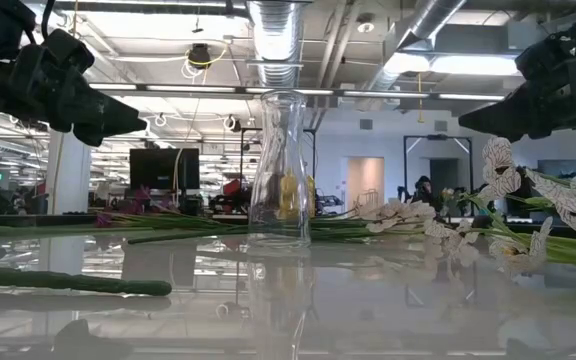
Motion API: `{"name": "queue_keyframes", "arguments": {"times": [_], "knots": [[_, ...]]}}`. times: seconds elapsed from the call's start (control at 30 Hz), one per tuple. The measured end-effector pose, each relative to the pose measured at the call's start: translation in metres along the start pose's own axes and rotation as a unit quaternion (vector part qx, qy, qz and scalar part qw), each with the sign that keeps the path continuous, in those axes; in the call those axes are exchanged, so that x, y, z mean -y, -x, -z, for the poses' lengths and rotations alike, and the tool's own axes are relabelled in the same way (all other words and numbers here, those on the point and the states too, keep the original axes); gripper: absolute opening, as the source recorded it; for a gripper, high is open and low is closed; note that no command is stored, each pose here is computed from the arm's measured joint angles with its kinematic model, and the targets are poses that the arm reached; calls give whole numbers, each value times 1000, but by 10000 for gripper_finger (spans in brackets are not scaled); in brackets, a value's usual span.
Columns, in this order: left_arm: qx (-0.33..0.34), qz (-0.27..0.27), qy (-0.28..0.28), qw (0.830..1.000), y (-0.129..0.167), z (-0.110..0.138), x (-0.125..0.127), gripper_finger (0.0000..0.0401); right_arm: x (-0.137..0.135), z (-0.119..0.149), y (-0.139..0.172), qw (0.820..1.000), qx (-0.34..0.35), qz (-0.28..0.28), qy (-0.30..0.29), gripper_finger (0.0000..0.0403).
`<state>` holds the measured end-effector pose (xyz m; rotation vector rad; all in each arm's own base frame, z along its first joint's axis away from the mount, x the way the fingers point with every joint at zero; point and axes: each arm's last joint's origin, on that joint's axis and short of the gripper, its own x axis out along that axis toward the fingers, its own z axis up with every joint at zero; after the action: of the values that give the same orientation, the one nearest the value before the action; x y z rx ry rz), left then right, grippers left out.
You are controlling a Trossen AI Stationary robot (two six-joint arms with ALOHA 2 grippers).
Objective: Sort flowers into vase by color
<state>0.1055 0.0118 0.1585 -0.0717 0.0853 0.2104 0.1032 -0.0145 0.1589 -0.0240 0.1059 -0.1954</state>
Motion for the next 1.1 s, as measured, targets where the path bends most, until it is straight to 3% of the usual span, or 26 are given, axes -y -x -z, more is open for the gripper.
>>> {"name": "queue_keyframes", "arguments": {"times": [1.1], "knots": [[2,-4,14,1000,0,0,0,185,0,0,0,1000,0,0,0,44]]}}
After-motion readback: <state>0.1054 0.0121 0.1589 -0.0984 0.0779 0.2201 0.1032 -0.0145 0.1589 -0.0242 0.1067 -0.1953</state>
